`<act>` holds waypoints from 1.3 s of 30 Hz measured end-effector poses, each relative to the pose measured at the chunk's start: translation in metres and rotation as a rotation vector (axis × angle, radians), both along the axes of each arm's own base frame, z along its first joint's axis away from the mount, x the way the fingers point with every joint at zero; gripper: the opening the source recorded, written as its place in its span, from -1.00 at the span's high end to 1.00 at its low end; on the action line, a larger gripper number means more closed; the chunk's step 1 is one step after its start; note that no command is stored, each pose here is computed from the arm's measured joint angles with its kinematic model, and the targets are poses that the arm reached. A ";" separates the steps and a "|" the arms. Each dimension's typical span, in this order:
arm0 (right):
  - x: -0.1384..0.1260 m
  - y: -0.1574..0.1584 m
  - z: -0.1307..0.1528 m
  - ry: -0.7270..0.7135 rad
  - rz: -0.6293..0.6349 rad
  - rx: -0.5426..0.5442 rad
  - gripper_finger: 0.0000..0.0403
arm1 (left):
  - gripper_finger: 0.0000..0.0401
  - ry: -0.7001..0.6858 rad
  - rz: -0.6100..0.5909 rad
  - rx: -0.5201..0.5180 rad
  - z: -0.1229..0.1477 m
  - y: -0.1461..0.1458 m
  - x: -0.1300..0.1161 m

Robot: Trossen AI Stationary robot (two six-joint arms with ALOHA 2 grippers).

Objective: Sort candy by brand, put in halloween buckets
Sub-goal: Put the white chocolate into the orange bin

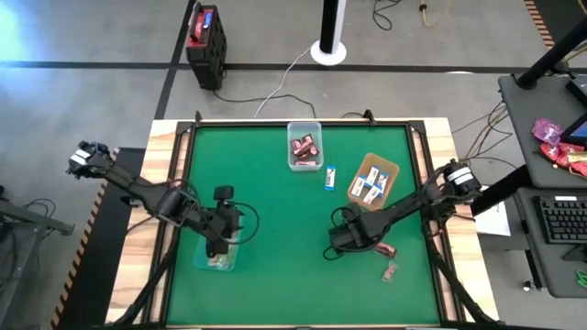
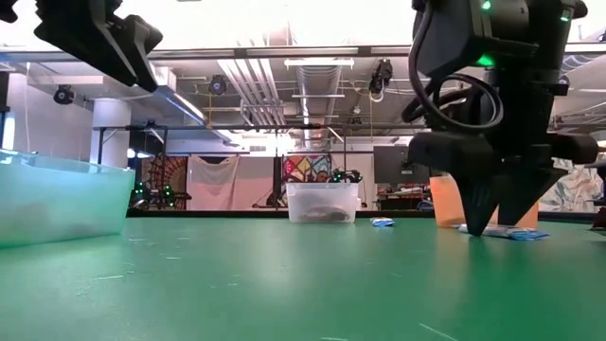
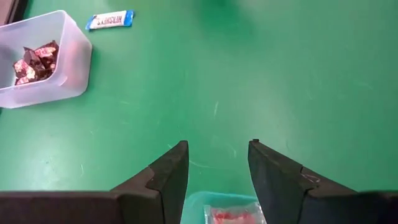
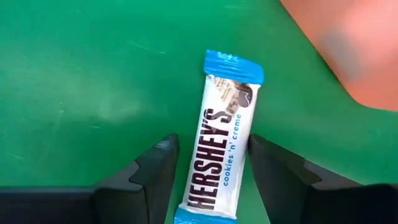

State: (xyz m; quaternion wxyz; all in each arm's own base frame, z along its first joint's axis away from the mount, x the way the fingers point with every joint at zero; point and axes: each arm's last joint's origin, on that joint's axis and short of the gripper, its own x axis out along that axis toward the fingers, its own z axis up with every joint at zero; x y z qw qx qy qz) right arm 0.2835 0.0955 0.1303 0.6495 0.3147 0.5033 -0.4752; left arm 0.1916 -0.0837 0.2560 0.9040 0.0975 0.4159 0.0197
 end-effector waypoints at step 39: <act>0.026 -0.023 0.099 0.064 0.214 -0.262 0.75 | 0.25 -0.042 0.034 -0.038 0.002 0.001 0.004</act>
